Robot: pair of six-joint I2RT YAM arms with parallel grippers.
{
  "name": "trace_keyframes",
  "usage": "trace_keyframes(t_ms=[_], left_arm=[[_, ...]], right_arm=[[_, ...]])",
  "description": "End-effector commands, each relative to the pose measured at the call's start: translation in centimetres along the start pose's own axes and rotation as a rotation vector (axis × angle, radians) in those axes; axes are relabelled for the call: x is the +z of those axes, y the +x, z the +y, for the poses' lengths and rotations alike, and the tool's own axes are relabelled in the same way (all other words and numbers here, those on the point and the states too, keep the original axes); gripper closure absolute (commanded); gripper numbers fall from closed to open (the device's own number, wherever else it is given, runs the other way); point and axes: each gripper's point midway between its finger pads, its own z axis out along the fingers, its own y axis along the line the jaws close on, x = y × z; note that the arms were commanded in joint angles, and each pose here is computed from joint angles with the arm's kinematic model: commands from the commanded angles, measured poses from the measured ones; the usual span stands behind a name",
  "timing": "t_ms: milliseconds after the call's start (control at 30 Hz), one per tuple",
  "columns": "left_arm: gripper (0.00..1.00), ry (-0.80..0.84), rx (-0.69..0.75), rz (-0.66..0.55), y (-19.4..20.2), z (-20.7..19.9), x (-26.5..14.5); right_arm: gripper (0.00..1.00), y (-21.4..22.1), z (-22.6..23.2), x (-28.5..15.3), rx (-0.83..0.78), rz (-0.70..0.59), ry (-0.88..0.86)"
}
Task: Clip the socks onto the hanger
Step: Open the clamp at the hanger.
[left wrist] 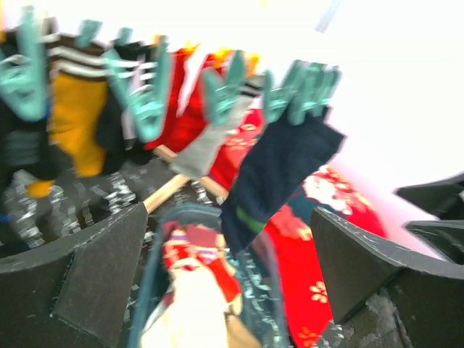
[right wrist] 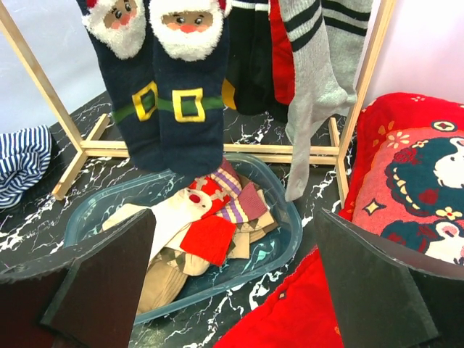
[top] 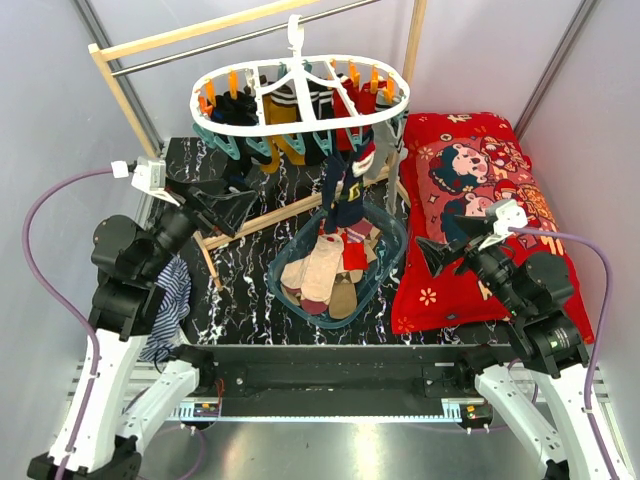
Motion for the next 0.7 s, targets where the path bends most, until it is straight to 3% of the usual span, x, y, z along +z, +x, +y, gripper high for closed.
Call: trace_keyframes(t_ms=[0,267,533,667], left_arm=[[0.01,0.095,-0.004,-0.118,-4.3,-4.1,-0.2],[0.01,0.091,-0.08,-0.119,-4.6,-7.5,3.4],[0.03,-0.142,-0.046,-0.112,-4.6,-7.5,7.0],[0.11,-0.249,0.014,-0.082,-3.4,-6.6,9.0]], right_arm=[[0.0,-1.0,0.3,0.1,-0.018,-0.039,-0.019],[0.0,-0.4,0.2,0.2,-0.02,-0.049,-0.012],[0.0,-0.6,0.0,-0.8,-0.037,-0.087,0.009],[0.0,-0.5,-0.2,-1.4,-0.044,-0.11,0.022]])
